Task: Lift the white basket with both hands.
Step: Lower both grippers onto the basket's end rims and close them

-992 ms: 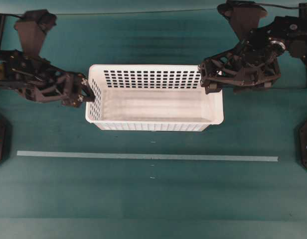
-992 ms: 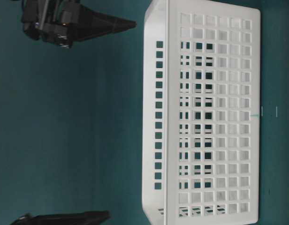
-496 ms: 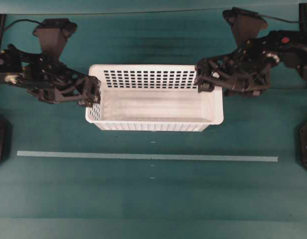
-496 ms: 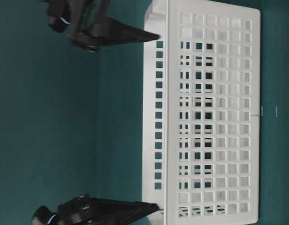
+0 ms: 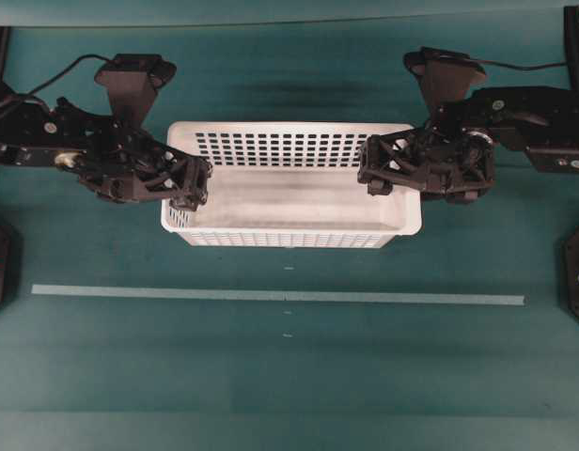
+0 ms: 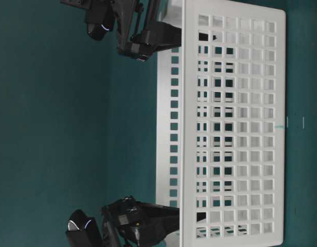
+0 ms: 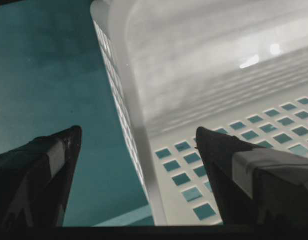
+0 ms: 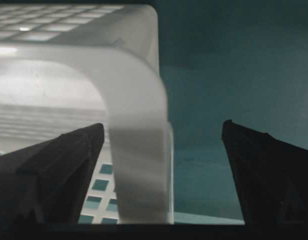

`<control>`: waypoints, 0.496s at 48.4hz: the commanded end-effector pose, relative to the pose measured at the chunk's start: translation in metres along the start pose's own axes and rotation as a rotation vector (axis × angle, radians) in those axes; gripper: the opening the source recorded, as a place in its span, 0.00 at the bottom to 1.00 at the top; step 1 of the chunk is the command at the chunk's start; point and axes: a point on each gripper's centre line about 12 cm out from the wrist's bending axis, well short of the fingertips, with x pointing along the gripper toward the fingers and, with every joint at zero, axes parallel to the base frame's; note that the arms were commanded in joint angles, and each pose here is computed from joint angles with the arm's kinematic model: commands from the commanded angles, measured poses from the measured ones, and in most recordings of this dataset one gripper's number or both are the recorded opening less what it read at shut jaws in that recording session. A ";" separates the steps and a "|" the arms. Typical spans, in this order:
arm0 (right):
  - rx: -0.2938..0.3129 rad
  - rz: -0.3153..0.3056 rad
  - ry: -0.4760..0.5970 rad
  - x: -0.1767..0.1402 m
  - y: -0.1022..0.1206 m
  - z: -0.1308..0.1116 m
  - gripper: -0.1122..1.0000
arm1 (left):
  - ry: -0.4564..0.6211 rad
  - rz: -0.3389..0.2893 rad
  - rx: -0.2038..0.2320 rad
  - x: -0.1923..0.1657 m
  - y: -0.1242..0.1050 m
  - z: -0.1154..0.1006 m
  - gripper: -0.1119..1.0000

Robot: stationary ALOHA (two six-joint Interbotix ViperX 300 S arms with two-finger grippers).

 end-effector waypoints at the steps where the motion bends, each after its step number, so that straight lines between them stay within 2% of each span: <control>1: -0.008 0.009 -0.004 0.000 0.003 -0.001 0.96 | -0.013 -0.019 0.001 -0.002 -0.005 0.003 0.93; 16: 0.001 0.012 -0.005 0.001 0.004 -0.001 0.93 | -0.017 -0.031 -0.002 -0.002 -0.007 0.004 0.90; 21: 0.021 0.011 -0.005 0.001 0.003 -0.001 0.79 | -0.022 -0.039 0.002 -0.002 -0.008 0.005 0.80; 24: 0.035 0.011 -0.005 0.001 0.003 -0.001 0.64 | -0.028 -0.050 0.002 -0.002 -0.009 0.006 0.68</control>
